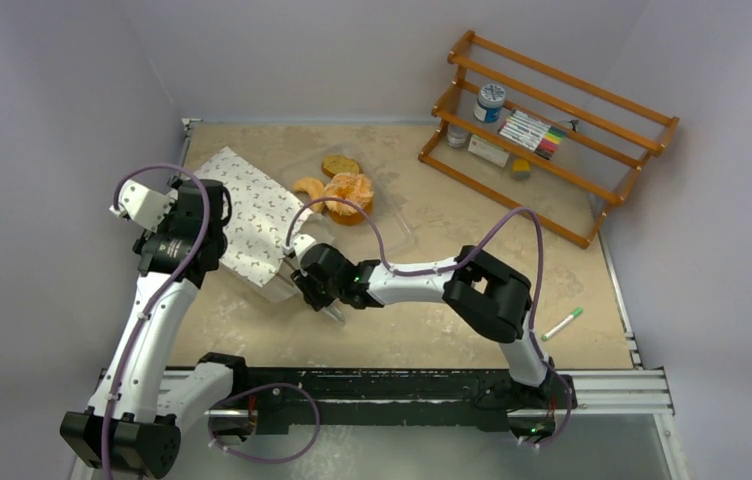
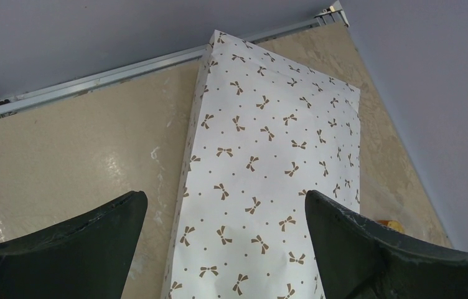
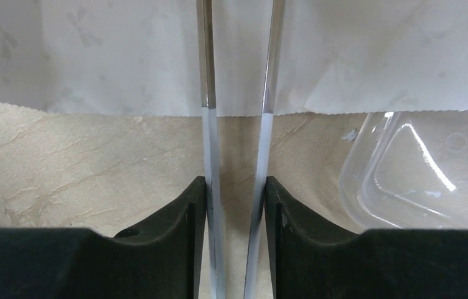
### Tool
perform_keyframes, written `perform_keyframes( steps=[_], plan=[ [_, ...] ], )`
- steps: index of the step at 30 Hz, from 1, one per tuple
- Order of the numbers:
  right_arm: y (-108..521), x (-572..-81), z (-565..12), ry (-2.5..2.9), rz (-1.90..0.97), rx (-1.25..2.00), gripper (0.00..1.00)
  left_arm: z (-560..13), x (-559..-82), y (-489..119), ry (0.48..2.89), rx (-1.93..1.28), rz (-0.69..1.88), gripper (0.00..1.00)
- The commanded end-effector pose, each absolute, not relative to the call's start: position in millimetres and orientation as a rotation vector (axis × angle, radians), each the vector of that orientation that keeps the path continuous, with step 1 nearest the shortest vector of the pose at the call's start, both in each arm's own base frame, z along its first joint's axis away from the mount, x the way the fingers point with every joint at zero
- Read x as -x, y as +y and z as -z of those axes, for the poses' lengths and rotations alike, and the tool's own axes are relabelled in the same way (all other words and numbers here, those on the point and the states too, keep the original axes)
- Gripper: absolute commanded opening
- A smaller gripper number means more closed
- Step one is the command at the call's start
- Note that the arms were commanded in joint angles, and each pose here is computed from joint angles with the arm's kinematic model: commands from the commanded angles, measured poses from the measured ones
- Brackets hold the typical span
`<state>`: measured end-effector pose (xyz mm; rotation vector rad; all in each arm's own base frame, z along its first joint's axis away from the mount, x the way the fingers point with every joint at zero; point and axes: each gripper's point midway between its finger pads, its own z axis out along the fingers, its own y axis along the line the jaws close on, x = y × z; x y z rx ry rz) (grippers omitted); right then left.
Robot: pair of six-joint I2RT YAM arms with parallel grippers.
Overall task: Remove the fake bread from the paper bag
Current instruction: Pick up the clamp from the paper bag.
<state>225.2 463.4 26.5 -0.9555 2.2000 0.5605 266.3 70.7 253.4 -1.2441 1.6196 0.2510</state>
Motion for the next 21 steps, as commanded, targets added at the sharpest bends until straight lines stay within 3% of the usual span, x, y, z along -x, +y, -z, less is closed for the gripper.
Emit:
perform_keyframes(
  steps=[1, 21],
  plan=[
    [477.1, -245.3, -61.8, 2.153, -0.615, 0.913, 0.39, -269.9, -270.5, 76.3, 1.563, 1.242, -0.249, 1.0],
    [487.5, -286.3, -76.1, 2.152, -0.627, 0.896, 0.41, -259.8, -273.3, 80.5, 1.583, 1.233, -0.303, 1.0]
  ],
)
